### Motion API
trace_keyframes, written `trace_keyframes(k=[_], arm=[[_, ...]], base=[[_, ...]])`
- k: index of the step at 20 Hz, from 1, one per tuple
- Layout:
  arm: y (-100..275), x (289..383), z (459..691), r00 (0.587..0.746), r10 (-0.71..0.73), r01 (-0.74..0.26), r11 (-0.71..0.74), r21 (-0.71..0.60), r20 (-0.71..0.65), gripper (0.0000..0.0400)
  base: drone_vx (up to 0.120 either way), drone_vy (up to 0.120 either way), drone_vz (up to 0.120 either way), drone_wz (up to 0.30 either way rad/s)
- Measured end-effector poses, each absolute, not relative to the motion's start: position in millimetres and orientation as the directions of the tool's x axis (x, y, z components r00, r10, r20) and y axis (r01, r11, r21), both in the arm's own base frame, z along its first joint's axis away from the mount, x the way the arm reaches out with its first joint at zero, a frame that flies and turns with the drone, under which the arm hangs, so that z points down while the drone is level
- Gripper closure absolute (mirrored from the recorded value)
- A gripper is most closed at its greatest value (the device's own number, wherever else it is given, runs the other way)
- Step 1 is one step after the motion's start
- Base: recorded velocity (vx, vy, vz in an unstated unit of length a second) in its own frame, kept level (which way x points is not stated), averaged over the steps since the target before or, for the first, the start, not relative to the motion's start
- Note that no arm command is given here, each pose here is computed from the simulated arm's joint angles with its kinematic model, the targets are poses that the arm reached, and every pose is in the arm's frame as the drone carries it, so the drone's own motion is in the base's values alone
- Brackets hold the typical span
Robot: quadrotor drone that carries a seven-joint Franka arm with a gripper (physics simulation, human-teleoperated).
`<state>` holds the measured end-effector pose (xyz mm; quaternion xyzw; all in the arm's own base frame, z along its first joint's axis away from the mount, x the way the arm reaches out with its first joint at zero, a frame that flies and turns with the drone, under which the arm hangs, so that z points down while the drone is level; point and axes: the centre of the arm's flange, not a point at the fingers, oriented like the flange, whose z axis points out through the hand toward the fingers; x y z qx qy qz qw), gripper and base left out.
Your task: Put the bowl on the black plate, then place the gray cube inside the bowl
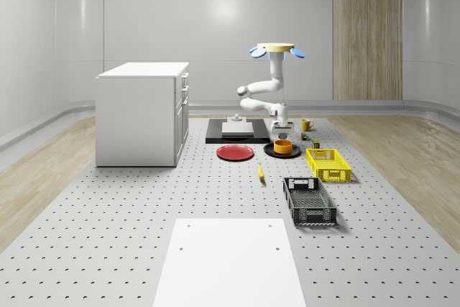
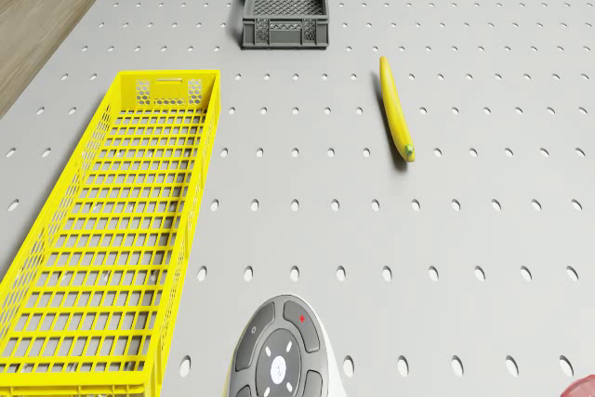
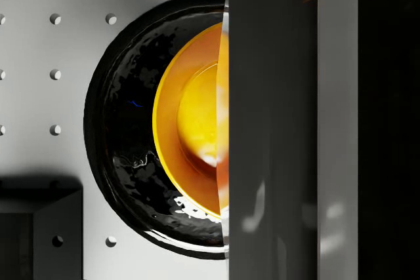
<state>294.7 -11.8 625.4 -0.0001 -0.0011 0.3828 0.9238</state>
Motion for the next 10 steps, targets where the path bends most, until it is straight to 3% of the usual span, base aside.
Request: trace_keyframes(k=[5, 10], arm=[[-11.7, 295.3, 649.7, 0.707, 0.707, -0.707, 0.707, -0.001, 0.002, 0.015], [-11.7, 304.9, 666.5, 0.707, 0.707, -0.707, 0.707, -0.001, 0.002, 0.015]], base=[[0.0, 0.0, 0.0, 0.0], [0.0, 0.0, 0.0, 0.0]])
